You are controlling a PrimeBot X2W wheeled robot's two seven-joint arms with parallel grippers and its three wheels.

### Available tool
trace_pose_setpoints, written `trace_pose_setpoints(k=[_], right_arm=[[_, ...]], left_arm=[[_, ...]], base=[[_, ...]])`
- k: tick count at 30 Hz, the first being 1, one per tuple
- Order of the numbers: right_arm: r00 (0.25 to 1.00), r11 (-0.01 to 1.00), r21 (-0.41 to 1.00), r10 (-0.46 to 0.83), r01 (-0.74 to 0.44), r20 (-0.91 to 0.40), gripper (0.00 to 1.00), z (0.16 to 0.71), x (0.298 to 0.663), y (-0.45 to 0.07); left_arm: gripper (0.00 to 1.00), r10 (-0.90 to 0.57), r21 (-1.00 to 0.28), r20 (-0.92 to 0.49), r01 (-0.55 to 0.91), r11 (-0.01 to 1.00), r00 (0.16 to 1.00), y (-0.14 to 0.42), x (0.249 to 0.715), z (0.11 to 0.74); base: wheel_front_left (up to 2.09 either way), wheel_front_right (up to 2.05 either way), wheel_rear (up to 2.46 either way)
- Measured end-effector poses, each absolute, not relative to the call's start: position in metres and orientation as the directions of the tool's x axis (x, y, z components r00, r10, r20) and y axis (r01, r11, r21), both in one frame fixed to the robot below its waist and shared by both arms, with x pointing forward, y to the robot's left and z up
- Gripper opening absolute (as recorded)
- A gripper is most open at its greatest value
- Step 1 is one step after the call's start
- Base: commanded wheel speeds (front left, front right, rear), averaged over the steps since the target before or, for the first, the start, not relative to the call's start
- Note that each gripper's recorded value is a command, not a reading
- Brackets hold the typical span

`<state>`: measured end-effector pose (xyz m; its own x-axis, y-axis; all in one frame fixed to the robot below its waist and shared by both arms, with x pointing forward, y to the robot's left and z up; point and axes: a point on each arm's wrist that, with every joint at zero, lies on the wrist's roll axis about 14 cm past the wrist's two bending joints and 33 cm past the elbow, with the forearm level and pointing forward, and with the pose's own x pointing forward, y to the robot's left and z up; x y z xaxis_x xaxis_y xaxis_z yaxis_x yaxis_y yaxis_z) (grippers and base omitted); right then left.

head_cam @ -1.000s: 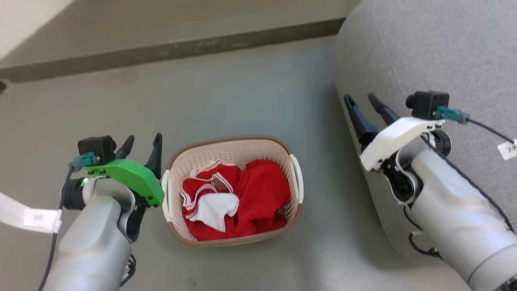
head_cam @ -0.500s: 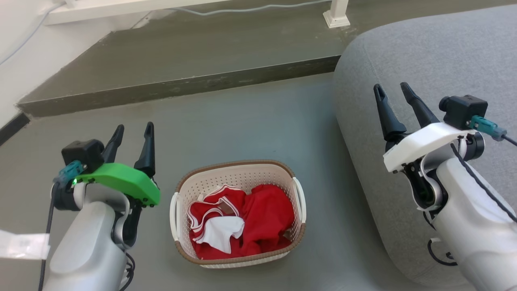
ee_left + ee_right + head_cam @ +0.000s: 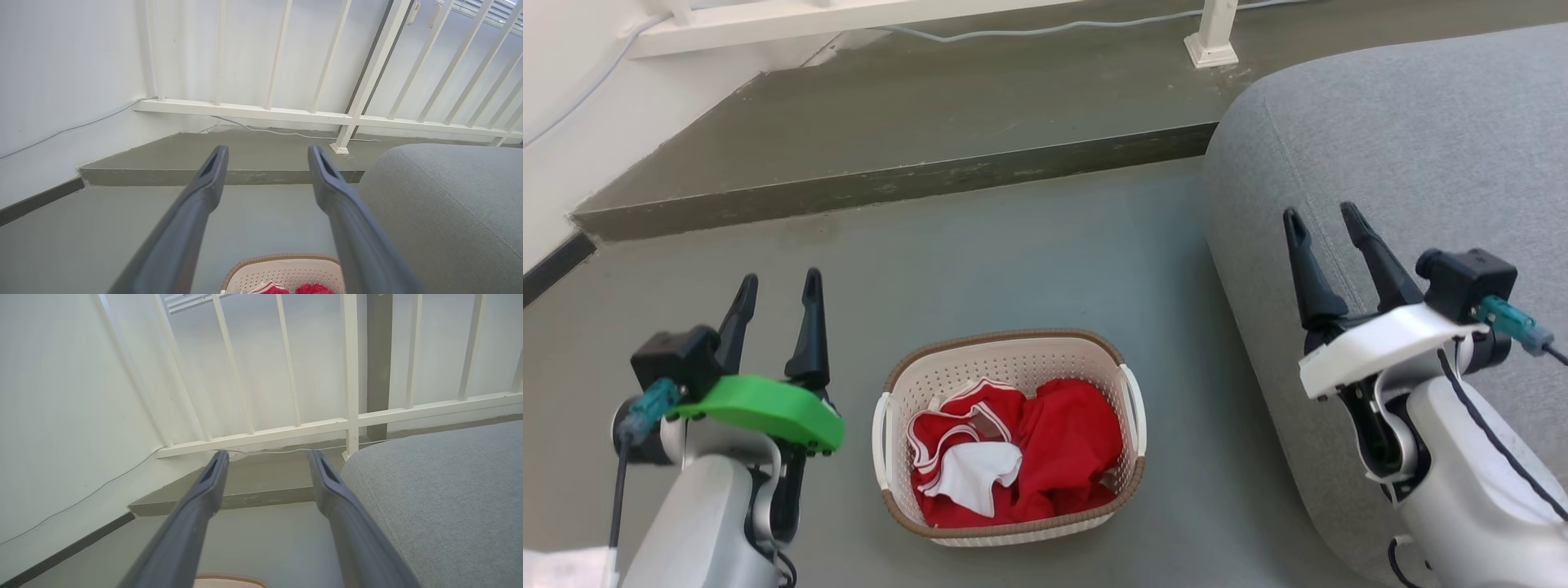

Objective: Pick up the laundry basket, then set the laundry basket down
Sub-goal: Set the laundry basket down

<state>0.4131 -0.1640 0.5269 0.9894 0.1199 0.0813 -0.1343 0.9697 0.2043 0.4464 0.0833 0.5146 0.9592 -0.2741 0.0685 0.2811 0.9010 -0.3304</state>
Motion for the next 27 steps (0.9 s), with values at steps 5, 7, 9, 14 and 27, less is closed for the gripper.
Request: trace_pose_setpoints(k=[5, 7, 9, 14, 27], right_arm=[[0.99, 0.971, 0.199, 0.116, -0.13, 0.083, 1.0, 0.525, 0.405, -0.164], [0.99, 0.973, 0.192, 0.111, -0.127, 0.091, 1.0, 0.527, 0.404, -0.166], [0.99, 0.975, 0.185, 0.107, -0.122, 0.093, 1.0, 0.527, 0.402, -0.167], [0.991, 0.975, 0.188, 0.099, -0.115, 0.092, 1.0, 0.525, 0.397, -0.168], [0.992, 0.971, 0.209, 0.101, -0.114, 0.071, 1.0, 0.514, 0.388, -0.164]], left_arm=[[1.0, -0.256, -0.325, 0.067, 0.264, 0.908, 0.964, 0.088, 0.439, 0.512], [1.0, -0.253, -0.315, 0.073, 0.263, 0.912, 0.965, 0.089, 0.437, 0.514], [1.0, -0.25, -0.31, 0.078, 0.262, 0.914, 0.965, 0.09, 0.435, 0.515], [1.0, -0.222, -0.325, 0.079, 0.235, 0.916, 0.972, 0.094, 0.431, 0.514], [1.0, -0.191, -0.336, 0.087, 0.209, 0.918, 0.978, 0.102, 0.423, 0.514]], base=[[0.0, 0.0, 0.0], [0.0, 0.0, 0.0], [0.0, 0.0, 0.0], [0.0, 0.0, 0.0], [0.0, 0.0, 0.0]])
